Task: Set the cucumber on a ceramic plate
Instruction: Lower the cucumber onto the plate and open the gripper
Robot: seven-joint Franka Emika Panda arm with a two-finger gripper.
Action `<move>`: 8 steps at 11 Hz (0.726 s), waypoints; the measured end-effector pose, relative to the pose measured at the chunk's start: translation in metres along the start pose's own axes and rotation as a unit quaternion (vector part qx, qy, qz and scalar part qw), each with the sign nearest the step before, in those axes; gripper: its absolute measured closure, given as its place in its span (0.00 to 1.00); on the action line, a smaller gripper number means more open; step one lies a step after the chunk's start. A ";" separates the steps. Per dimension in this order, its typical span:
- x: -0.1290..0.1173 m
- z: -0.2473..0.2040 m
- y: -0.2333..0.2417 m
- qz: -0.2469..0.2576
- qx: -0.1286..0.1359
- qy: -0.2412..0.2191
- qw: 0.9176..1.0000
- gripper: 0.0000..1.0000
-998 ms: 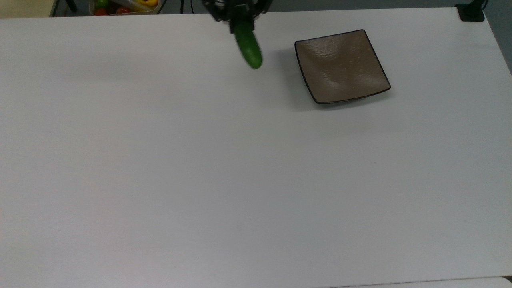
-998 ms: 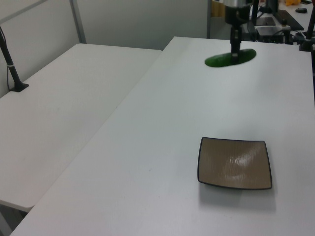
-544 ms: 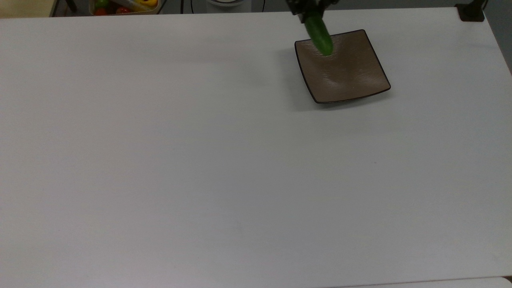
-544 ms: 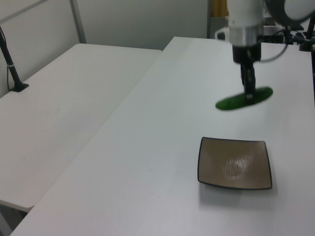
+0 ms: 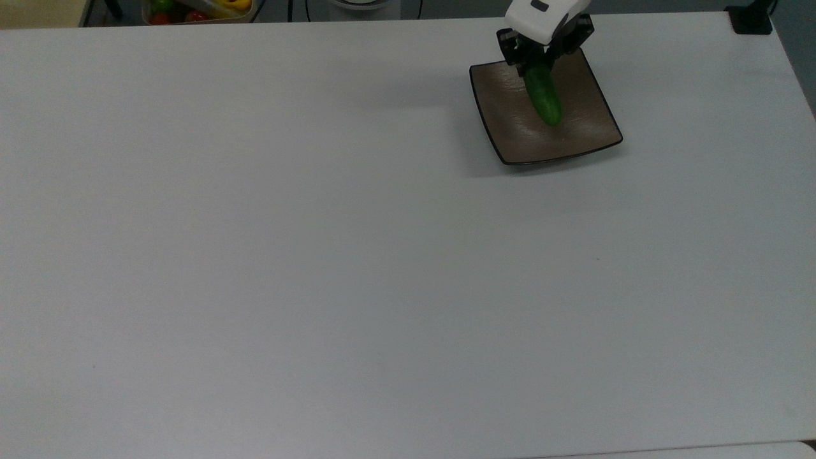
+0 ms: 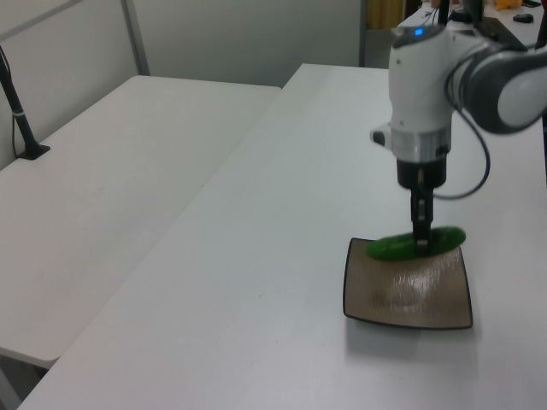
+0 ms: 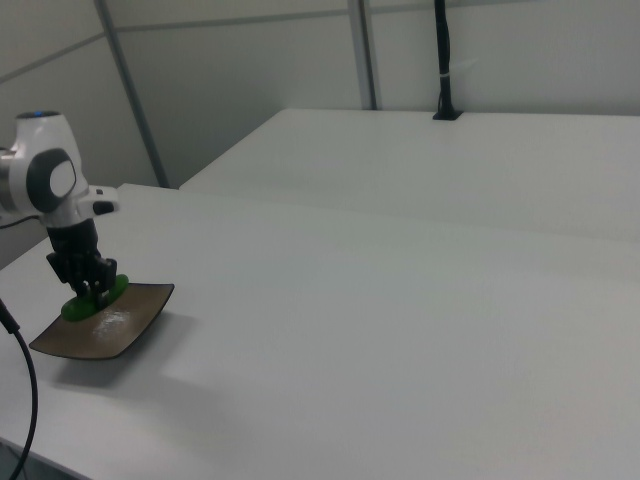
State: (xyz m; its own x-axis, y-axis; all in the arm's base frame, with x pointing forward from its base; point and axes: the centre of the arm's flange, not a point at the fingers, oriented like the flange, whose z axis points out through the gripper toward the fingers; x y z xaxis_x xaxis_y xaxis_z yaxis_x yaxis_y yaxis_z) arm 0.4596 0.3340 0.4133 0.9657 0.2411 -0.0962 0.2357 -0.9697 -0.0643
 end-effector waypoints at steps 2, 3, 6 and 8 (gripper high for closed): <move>0.001 0.029 -0.013 0.026 0.009 0.015 1.000 0.59; 0.000 0.040 -0.018 0.027 0.015 0.025 0.999 0.59; -0.001 0.061 -0.022 0.023 0.019 0.043 0.999 0.59; -0.001 0.062 -0.022 0.021 0.016 0.044 0.999 0.56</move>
State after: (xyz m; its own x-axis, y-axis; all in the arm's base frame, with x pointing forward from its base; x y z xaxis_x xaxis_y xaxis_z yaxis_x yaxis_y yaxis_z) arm 0.4467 0.3577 0.3530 0.9809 0.1943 -0.0118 0.1923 -0.9767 -0.0948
